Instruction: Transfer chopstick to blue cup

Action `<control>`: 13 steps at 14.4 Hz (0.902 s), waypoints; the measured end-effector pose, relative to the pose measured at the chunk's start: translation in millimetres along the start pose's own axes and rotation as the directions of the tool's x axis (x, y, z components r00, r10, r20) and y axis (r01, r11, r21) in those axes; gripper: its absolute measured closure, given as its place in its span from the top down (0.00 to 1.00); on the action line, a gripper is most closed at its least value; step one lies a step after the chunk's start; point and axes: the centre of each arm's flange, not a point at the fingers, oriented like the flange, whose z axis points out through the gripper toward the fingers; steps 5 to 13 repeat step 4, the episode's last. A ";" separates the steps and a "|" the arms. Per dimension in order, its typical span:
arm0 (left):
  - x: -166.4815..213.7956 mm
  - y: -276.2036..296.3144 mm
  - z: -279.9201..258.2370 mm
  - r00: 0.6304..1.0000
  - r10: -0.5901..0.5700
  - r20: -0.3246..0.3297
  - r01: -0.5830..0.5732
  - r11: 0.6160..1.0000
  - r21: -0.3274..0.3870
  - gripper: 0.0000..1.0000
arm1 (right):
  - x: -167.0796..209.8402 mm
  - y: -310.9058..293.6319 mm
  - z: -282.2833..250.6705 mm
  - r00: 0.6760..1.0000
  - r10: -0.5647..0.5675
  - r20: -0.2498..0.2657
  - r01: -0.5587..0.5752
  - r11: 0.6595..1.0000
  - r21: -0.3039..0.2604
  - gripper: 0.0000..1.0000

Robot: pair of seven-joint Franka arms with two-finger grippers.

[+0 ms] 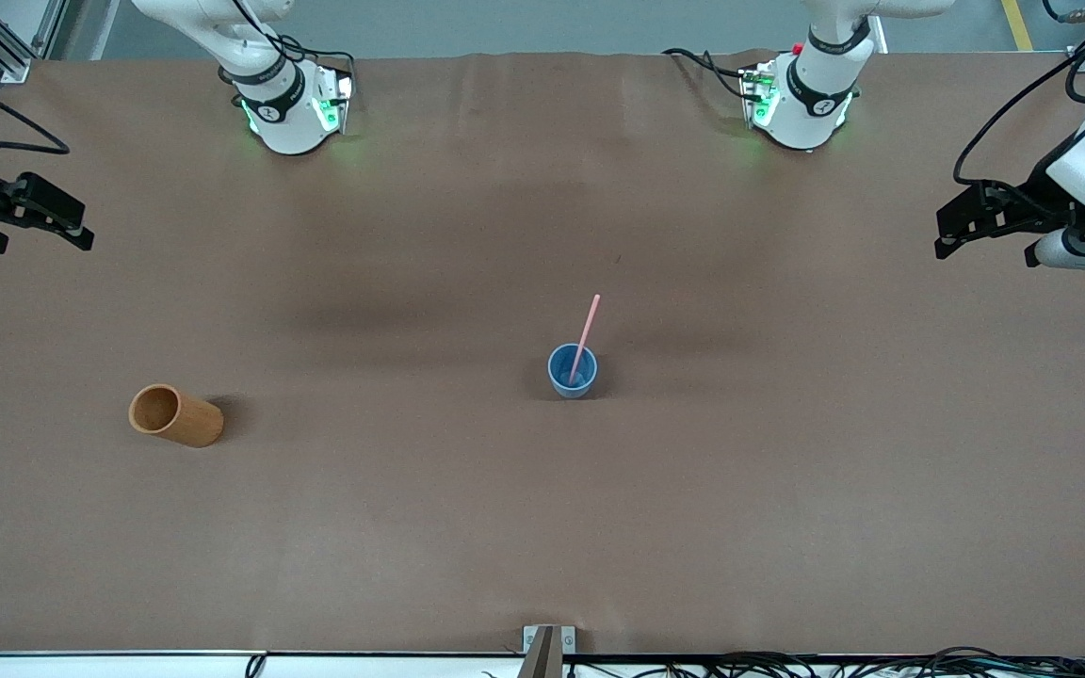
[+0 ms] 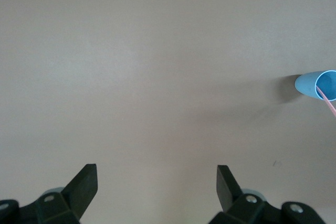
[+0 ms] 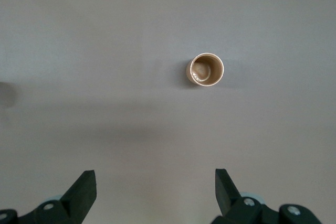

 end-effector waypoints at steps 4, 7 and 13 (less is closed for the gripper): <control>0.0 0.1 -0.1 1.000 0.000 0.000 0.000 1.000 0.000 1.00 | 0.5 0.3 0.8 1.000 0.000 0.002 0.000 1.000 0.000 1.00; 0.0 0.1 -0.1 1.000 0.000 0.000 0.000 1.000 0.000 1.00 | 0.5 0.3 0.8 1.000 0.000 0.002 0.000 1.000 0.000 1.00; 0.0 0.1 -0.1 1.000 0.000 0.000 0.000 1.000 0.000 1.00 | 0.5 0.3 0.8 1.000 0.000 0.002 0.000 1.000 0.000 1.00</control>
